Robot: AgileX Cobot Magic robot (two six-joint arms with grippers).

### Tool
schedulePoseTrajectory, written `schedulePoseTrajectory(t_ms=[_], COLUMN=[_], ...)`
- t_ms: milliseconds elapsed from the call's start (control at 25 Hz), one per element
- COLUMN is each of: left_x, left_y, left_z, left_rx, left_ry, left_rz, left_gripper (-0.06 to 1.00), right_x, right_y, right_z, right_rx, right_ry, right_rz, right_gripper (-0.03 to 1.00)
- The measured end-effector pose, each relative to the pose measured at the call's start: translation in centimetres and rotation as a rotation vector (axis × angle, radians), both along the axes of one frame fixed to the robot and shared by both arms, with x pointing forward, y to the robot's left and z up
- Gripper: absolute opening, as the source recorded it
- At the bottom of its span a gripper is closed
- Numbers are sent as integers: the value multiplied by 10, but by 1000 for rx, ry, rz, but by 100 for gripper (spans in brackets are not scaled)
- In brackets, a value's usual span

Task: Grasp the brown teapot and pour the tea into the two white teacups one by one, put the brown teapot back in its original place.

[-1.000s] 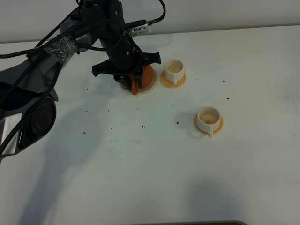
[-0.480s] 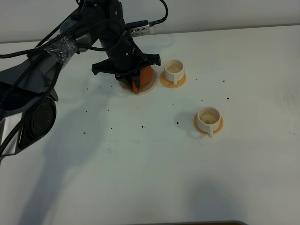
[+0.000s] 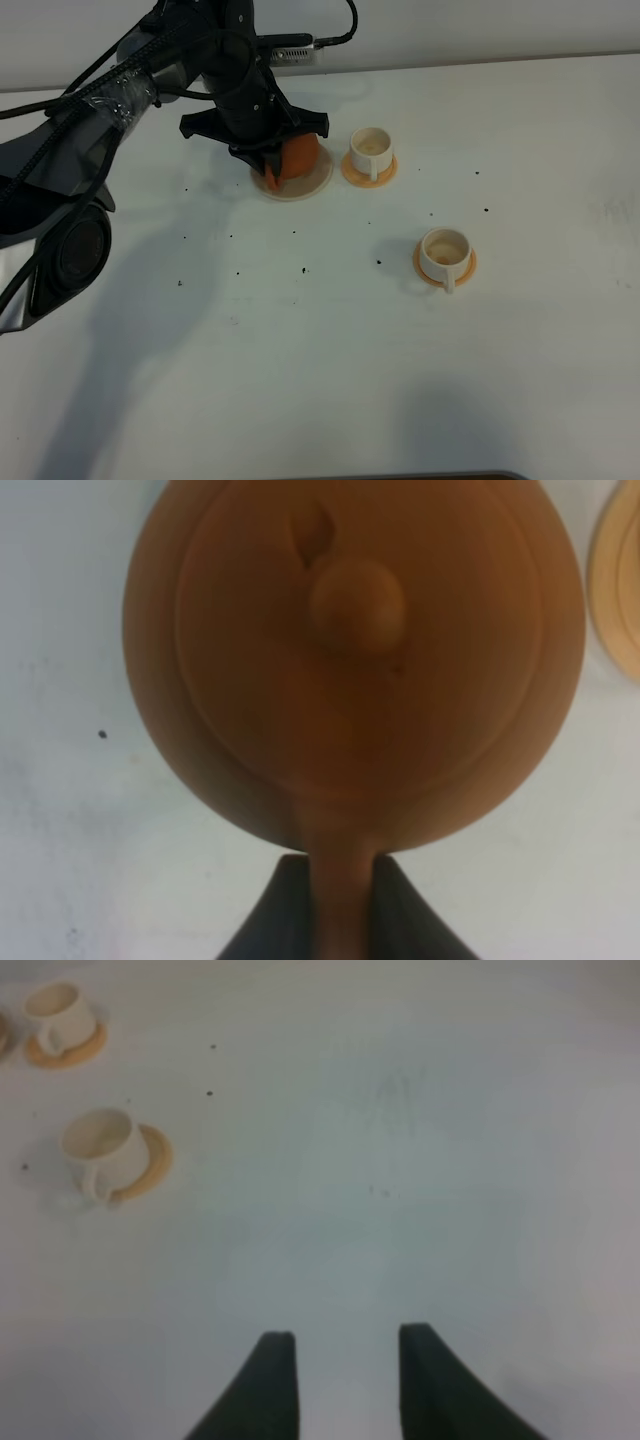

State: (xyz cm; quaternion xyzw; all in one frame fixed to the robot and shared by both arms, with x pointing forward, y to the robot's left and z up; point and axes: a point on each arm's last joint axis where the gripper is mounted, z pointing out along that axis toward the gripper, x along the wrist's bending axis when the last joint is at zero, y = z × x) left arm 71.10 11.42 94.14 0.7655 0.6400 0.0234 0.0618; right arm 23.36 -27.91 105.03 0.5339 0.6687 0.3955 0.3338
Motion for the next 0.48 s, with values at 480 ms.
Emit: schedulePoseTrajectory(t_ms=[480], left_x=[0], left_y=[6], left_z=[21], left_rx=[49], left_ry=[-61], left_rz=[-83], left_gripper=[10], right_x=[0], right_y=[0], right_z=[0], right_rx=[0], right_ry=[0], right_rz=[0], right_gripper=[24])
